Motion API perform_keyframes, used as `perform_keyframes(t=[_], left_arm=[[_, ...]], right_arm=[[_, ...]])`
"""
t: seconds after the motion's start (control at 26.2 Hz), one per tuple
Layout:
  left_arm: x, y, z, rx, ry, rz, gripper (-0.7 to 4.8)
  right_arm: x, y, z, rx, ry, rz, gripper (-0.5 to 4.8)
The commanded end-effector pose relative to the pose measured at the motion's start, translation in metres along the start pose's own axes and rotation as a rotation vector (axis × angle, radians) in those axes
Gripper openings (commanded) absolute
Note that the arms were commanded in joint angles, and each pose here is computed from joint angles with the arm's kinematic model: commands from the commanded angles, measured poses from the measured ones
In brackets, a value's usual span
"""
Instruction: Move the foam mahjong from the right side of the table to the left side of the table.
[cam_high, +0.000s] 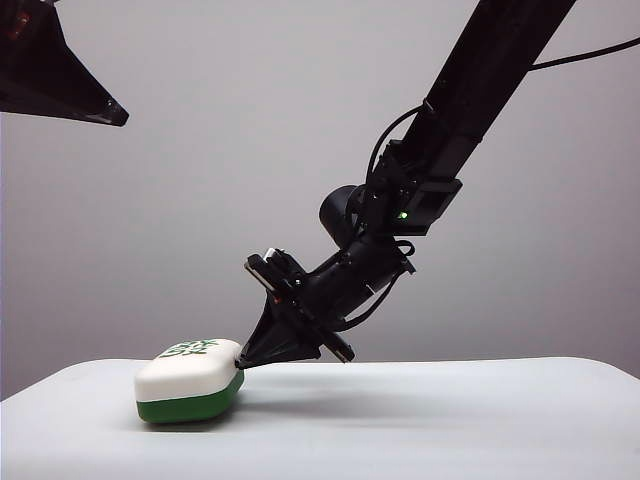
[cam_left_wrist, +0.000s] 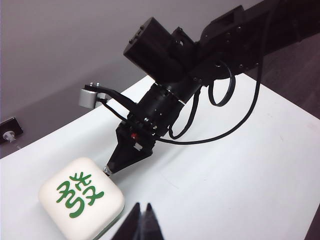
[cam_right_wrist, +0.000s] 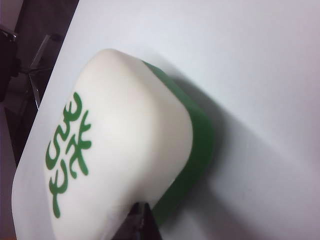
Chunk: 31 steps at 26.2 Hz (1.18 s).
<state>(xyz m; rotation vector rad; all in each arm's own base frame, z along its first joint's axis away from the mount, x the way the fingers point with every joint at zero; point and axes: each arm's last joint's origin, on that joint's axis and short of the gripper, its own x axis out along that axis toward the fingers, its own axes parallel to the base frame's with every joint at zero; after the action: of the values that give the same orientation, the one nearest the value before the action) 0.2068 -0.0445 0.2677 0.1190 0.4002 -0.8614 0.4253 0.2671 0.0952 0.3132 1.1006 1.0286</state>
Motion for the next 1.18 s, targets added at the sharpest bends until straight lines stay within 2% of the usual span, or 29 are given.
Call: perform_keyframes(t=[0.04, 0.31, 0.57, 0.92, 1.07, 1.18], left_arm=[[-0.001, 0.000, 0.001, 0.016, -0.008, -0.002, -0.05], [-0.001, 0.000, 0.001, 0.016, -0.009, -0.004, -0.05], [-0.001, 0.000, 0.001, 0.016, -0.008, -0.005, -0.05], [-0.001, -0.001, 0.001, 0.017, -0.009, -0.006, -0.05], [-0.001, -0.001, 0.002, 0.020, -0.009, -0.006, -0.05], [-0.002, -0.001, 0.002, 0.015, -0.013, -0.004, -0.05]], right_arm=[[0.000, 0.005, 0.003, 0.015, -0.013, 0.018, -0.05], [0.002, 0.007, 0.003, 0.022, -0.010, 0.021, -0.05], [0.014, 0.019, 0.001, -0.005, -0.018, 0.019, -0.05], [0.017, 0.015, 0.001, 0.040, -0.044, 0.002, -0.05], [0.011, 0.018, 0.004, 0.045, -0.041, 0.023, -0.05], [-0.001, 0.026, 0.007, 0.034, -0.024, -0.008, -0.05]])
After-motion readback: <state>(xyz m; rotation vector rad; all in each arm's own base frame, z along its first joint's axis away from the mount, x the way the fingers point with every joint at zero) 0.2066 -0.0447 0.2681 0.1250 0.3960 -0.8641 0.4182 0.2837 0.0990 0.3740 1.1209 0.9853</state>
